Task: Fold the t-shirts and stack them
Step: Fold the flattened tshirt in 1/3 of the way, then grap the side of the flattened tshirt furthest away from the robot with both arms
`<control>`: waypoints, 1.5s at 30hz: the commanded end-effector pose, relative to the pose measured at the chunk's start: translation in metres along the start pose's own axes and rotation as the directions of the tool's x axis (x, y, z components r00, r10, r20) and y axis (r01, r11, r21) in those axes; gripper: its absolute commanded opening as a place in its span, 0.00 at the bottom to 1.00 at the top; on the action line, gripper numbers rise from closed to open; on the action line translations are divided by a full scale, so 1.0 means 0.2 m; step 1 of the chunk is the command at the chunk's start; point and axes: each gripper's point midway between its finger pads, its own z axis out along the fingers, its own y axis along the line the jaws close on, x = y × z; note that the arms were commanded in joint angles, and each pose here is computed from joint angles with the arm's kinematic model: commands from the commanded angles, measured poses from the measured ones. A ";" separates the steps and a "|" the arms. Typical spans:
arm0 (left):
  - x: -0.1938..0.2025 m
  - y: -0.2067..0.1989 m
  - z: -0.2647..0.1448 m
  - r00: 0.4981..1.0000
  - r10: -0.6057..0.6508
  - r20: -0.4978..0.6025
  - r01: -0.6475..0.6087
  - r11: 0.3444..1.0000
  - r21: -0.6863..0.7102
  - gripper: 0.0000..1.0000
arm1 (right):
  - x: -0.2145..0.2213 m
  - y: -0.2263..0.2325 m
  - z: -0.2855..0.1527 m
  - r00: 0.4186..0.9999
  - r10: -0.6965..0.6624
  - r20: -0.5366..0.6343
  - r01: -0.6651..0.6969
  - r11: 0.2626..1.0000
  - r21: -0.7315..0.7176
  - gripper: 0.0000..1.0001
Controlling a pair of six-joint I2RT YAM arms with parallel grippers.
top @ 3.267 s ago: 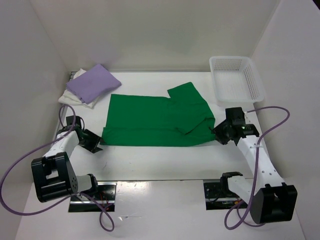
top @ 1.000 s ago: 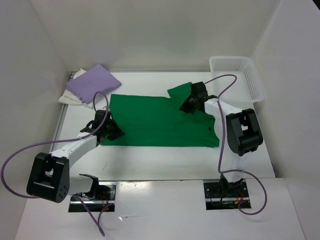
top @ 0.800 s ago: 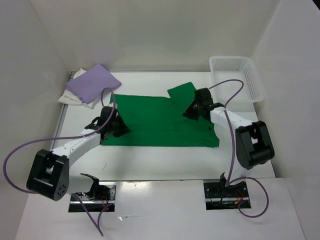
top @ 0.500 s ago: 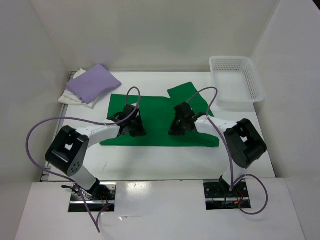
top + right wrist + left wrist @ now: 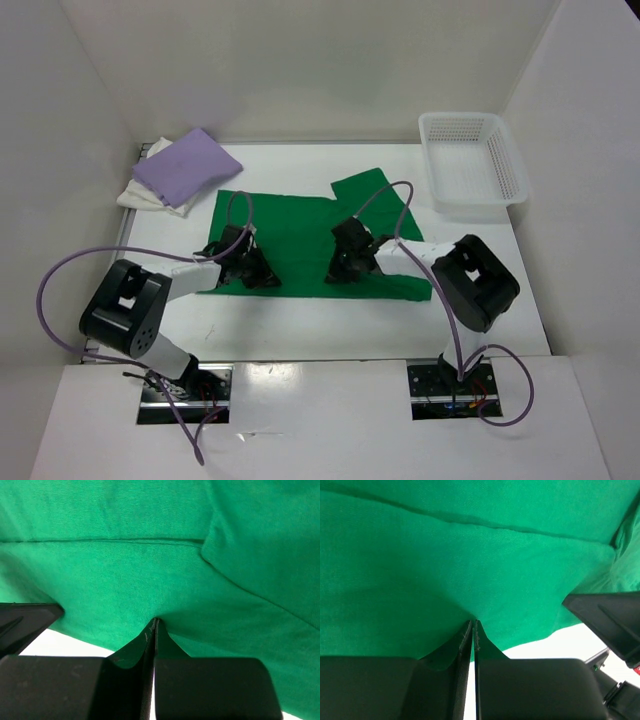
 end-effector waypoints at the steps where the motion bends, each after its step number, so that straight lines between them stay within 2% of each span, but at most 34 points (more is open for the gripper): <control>1: 0.27 0.28 -0.07 0.988 -0.054 -0.147 0.029 0.985 -0.173 0.12 | 0.17 -0.12 0.02 0.998 -0.037 -0.055 0.041 0.996 0.077 0.00; 5: 0.41 0.36 -0.15 0.977 -0.099 -0.189 0.062 0.979 -0.193 0.12 | 0.27 -0.11 -0.05 0.995 -0.046 -0.091 0.052 0.997 0.059 0.00; 8: 0.37 0.31 -0.20 0.988 -0.077 -0.135 0.057 0.987 -0.148 0.12 | 0.28 -0.11 -0.08 0.995 -0.037 -0.098 0.042 0.998 0.048 0.00; 11: 0.23 0.22 -0.26 0.999 -0.040 -0.036 0.035 0.992 -0.125 0.13 | 0.22 -0.01 -0.12 0.996 -0.053 -0.076 0.054 0.998 0.013 0.02; 15: -0.15 0.04 -0.36 0.989 0.031 0.146 -0.018 0.996 -0.086 0.10 | 0.07 0.24 -0.23 0.995 -0.102 -0.008 0.101 0.991 -0.083 0.07; 18: -0.37 0.09 -0.40 0.974 -0.022 0.225 0.044 0.995 -0.091 0.00 | -0.01 0.30 -0.27 0.995 -0.100 0.022 0.101 0.990 -0.103 0.10; 21: -0.58 0.14 -0.42 0.947 -0.063 0.314 0.098 0.990 -0.097 0.00 | -0.06 0.31 -0.27 0.991 -0.124 0.038 0.128 0.986 -0.107 0.11; 23: -0.67 0.18 -0.42 0.938 -0.034 0.346 0.081 0.989 -0.121 0.00 | -0.07 0.30 -0.27 0.990 -0.137 0.038 0.141 0.984 -0.109 0.11; 24: -0.73 0.19 -0.45 0.925 -0.037 0.379 0.088 0.989 -0.118 0.05 | -0.07 0.30 -0.27 0.990 -0.137 0.038 0.141 0.984 -0.109 0.12; 25: -0.75 0.22 -0.45 0.924 -0.053 0.379 0.103 0.988 -0.112 0.17 | -0.09 0.30 -0.27 0.988 -0.143 0.050 0.148 0.983 -0.112 0.12; 26: -0.76 0.23 -0.46 0.923 -0.069 0.380 0.115 0.988 -0.101 0.35 | -0.09 0.30 -0.27 0.988 -0.143 0.050 0.148 0.983 -0.112 0.12; 28: -0.85 0.29 -0.51 0.903 -0.096 0.418 0.136 0.988 -0.067 0.50 | -0.12 0.29 -0.28 0.986 -0.153 0.063 0.159 0.981 -0.114 0.12; 29: -0.86 0.31 -0.51 0.906 -0.119 0.406 0.152 0.987 -0.051 0.51 | -0.15 0.27 -0.28 0.988 -0.139 0.070 0.146 0.983 -0.109 0.12; 30: -0.89 0.37 -0.55 0.892 -0.150 0.427 0.188 0.981 -0.048 0.49 | -0.17 0.27 -0.30 0.987 -0.140 0.081 0.149 0.983 -0.112 0.12; 31: -0.91 0.41 -0.55 0.884 -0.165 0.436 0.208 0.977 -0.052 0.00 | -0.20 0.24 -0.29 0.988 -0.124 0.090 0.134 0.985 -0.105 0.12; 33: -0.95 0.51 -0.57 0.870 -0.185 0.456 0.251 0.964 -0.088 0.00 | -0.24 0.24 -0.31 0.988 -0.121 0.098 0.132 0.985 -0.114 0.12; 39: -1.12 0.57 -0.61 0.845 -0.121 0.521 0.244 0.954 -0.172 0.00 | -0.35 0.19 -0.28 0.988 -0.103 0.111 0.115 0.987 -0.111 0.14; 42: -1.20 0.63 -0.56 0.847 -0.098 0.523 0.245 0.944 -0.219 0.00 | -0.40 0.22 -0.29 0.986 -0.105 0.130 0.121 0.985 -0.120 0.14; 45: -1.25 0.67 -0.51 0.848 -0.100 0.521 0.259 0.935 -0.241 0.15 | -0.42 0.24 -0.27 0.986 -0.105 0.132 0.122 0.985 -0.122 0.14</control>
